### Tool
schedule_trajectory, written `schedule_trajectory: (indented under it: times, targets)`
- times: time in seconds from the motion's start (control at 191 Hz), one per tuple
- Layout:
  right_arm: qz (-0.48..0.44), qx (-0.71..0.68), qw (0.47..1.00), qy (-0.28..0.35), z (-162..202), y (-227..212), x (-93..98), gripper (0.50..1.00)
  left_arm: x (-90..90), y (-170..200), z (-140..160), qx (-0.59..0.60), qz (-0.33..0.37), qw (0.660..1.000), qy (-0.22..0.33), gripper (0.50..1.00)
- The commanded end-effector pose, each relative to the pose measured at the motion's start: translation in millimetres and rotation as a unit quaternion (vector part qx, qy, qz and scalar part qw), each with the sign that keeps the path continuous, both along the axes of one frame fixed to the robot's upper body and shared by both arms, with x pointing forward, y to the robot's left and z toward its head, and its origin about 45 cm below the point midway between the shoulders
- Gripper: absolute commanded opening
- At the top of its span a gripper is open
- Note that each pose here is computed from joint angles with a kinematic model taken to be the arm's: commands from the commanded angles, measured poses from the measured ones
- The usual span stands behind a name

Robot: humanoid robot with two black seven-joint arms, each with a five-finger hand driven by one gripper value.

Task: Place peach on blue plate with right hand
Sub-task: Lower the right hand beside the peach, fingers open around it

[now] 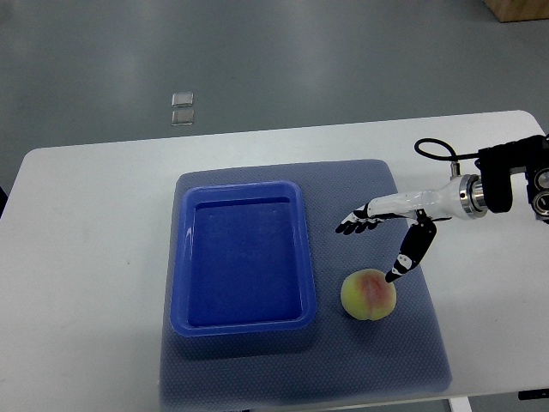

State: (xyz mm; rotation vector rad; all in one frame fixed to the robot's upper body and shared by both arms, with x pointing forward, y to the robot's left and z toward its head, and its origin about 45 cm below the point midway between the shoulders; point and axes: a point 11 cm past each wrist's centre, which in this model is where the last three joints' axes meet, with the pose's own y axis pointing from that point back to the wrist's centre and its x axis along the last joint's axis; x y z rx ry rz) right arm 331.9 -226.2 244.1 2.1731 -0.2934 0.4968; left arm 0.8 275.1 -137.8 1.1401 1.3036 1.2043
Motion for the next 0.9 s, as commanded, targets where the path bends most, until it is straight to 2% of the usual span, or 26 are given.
schedule_trajectory:
  times: [0.0, 0.125, 0.894]
  targets:
    - [-0.006, 0.008, 1.0, 0.017, -12, -1, -8.5, 0.93, -0.2, 0, 0, 0.0, -0.001, 1.0, 0.0, 1.0]
    - [-0.015, 0.011, 0.999, 0.038, -29, -5, -18.6, 0.93, -0.2, 0, 0, 0.0, -0.001, 1.0, 0.0, 1.0]
    - [-0.053, 0.052, 0.996, 0.04, -57, -12, -34.7, 0.926, -0.3, 2, 0, 0.003, 0.0, 1.0, 0.0, 1.0]
